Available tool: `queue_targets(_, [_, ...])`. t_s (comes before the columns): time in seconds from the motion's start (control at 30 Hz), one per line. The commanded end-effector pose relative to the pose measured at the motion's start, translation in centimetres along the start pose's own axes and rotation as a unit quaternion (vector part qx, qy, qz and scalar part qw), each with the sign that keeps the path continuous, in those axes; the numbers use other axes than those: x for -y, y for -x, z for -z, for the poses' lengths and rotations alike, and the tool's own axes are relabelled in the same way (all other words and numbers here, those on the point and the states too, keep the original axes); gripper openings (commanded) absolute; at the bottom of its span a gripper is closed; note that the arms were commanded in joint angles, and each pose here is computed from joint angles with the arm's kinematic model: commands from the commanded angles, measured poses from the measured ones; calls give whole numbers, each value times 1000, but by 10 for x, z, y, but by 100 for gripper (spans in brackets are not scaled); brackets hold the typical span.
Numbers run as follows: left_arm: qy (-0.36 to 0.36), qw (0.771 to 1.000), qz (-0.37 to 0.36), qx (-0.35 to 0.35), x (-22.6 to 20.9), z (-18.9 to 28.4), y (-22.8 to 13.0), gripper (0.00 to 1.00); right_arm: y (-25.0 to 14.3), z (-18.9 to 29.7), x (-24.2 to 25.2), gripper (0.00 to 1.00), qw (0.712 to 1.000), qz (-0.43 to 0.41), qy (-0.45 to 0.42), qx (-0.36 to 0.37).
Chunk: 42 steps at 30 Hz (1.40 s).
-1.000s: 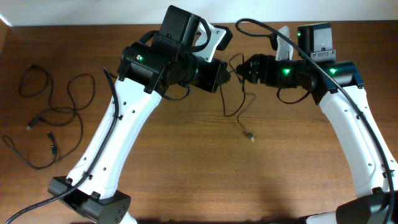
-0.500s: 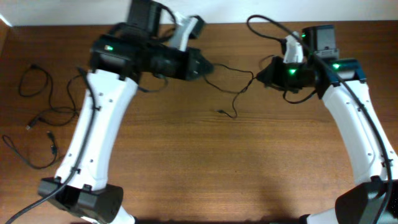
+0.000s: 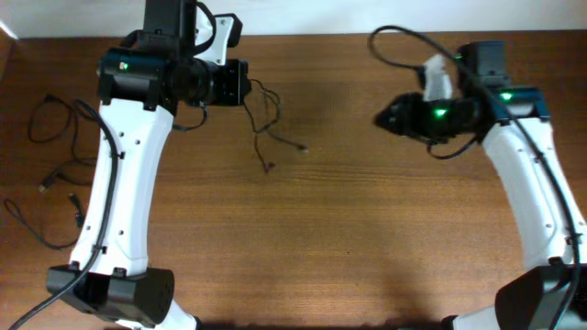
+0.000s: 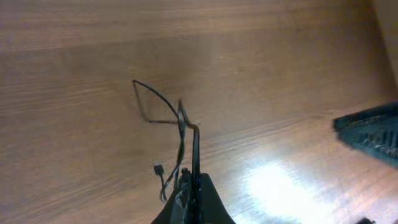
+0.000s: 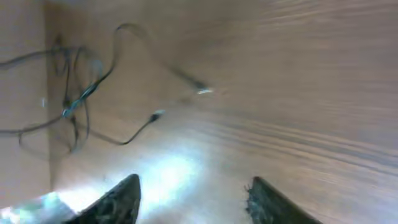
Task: Untangle cables
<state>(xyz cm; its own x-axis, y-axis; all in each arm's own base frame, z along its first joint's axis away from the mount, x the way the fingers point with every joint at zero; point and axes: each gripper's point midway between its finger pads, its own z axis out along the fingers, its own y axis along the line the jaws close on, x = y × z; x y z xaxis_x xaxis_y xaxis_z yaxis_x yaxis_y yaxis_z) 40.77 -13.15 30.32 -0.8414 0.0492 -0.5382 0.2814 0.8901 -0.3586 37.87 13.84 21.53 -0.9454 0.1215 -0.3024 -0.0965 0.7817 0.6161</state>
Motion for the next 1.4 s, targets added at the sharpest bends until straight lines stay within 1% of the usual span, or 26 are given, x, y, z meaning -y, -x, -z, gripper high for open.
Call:
queue_targets(0.0, [-43,999,-15,-1,19,3,-2,0,-10,-20,-32,59,999,-4,37,-24])
queue_targets(0.1, [-49,999,-7,-12,18,-4,-8,0,-20,-47,-53,59,997,-25,49,-48])
queue_targets(0.2, [-75,997,15,-22,22,-16,-13,0,-25,-83,-76,57,993,-68,65,-64])
queue_targets(0.33, [-92,996,10,-13,26,-19,-9,0,-29,-118,-93,48,986,-126,76,-78])
queue_targets(0.4, [-94,995,8,-11,27,-19,-8,0,-29,-135,-93,42,982,-150,77,-83])
queue_targets(0.47, [-94,995,8,-11,27,-19,-8,0,-25,-149,-88,39,979,-168,78,-83])
queue_targets(0.53, [-94,995,8,-10,27,-19,-8,0,-21,-159,-86,35,979,-170,84,-79])
queue_targets(0.67, [-94,995,8,-11,27,-19,-8,0,-6,-158,-99,35,978,-163,116,-58])
queue_targets(0.73, [-93,996,9,-12,26,-19,-9,0,-5,-158,-102,35,978,-161,122,-58])
queue_targets(0.77, [-93,996,9,-13,26,-20,-9,0,-7,-158,-102,34,977,-161,124,-62])
queue_targets(0.83, [-89,996,9,-12,25,-20,-9,0,-9,-157,-103,21,976,-163,125,-68])
queue_targets(0.87, [-88,996,9,-12,24,-20,-9,0,-10,-158,-102,16,976,-164,124,-69])
queue_targets(0.9, [-88,996,9,-12,24,-20,-9,0,-10,-158,-102,8,976,-164,124,-69])
queue_targets(0.93, [-88,996,9,-12,24,-20,-9,0,-10,-158,-102,5,976,-164,124,-69])
queue_targets(1.0, [-91,996,9,-13,26,-20,-9,0,-10,-158,-102,5,976,-164,124,-69])
queue_targets(1.03, [-93,996,8,-14,28,-20,-10,0,-10,-158,-102,8,976,-164,124,-69])
queue_targets(1.07, [-96,995,4,-16,32,-21,-11,0,-10,-158,-103,18,976,-163,124,-70])
queue_targets(1.13, [-101,995,-5,-19,40,-23,-13,0,-13,-159,-105,22,977,-161,123,-71])
queue_targets(1.27, [-101,995,-9,-19,43,-25,-13,0,-14,-160,-106,20,977,-160,123,-73])
queue_targets(1.33, [-96,995,-9,-18,42,-25,-13,0,-15,-160,-105,13,977,-161,121,-75])
queue_targets(1.37, [-90,996,-9,-17,40,-25,-12,0,-16,-160,-105,11,977,-161,119,-77])
